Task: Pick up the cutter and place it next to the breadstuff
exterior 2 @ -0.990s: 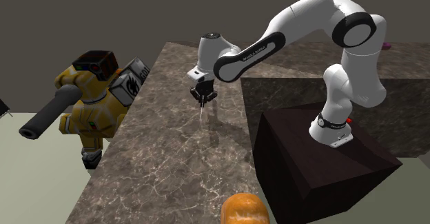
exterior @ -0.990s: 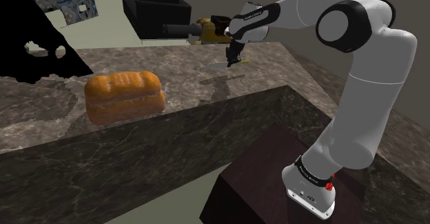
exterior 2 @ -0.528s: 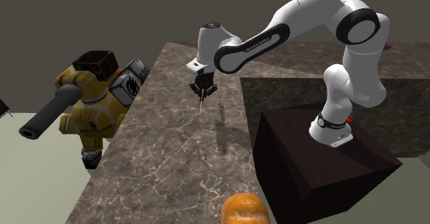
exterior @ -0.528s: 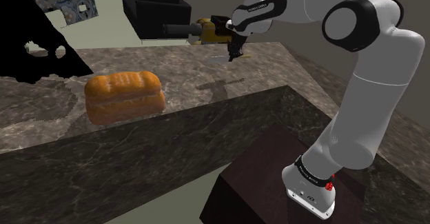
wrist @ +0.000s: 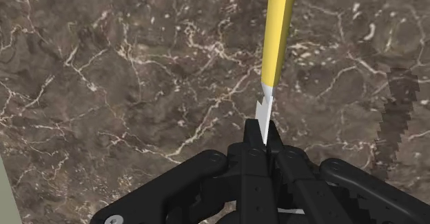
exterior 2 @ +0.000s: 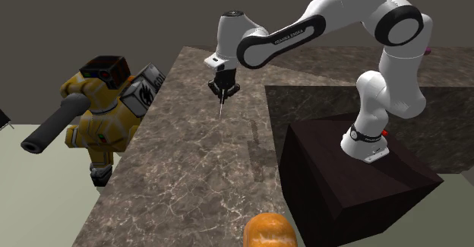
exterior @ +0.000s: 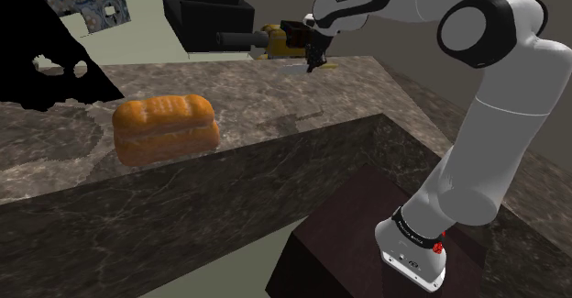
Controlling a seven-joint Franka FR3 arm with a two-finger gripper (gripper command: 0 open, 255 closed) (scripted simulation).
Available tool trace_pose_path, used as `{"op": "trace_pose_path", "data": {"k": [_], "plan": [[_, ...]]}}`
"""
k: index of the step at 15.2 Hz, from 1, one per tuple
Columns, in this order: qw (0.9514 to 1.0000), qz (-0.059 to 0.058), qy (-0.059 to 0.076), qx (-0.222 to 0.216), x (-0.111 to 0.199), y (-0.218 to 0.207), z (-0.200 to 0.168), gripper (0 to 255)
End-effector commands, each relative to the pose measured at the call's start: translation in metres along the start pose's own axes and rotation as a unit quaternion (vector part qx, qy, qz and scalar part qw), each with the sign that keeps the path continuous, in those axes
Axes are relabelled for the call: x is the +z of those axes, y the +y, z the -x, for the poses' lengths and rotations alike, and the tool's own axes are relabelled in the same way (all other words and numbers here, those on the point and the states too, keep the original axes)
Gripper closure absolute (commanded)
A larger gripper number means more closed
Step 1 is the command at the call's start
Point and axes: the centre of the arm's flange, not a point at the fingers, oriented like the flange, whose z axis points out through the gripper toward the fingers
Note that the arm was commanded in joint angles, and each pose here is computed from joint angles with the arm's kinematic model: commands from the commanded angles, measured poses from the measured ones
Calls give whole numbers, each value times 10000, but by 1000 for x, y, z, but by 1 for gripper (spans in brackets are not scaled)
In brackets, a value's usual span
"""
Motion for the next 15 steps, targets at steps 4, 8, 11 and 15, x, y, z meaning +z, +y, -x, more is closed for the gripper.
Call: {"op": "trace_pose_path", "data": {"k": [4,8,11,15], "plan": [[10000,-3,0,-1,-25,4,-1,255],[10000,-3,0,-1,-46,7,-1,255],[10000,-3,0,-1,-62,9,-1,255],[10000,-3,0,-1,-83,12,-1,255]]}}
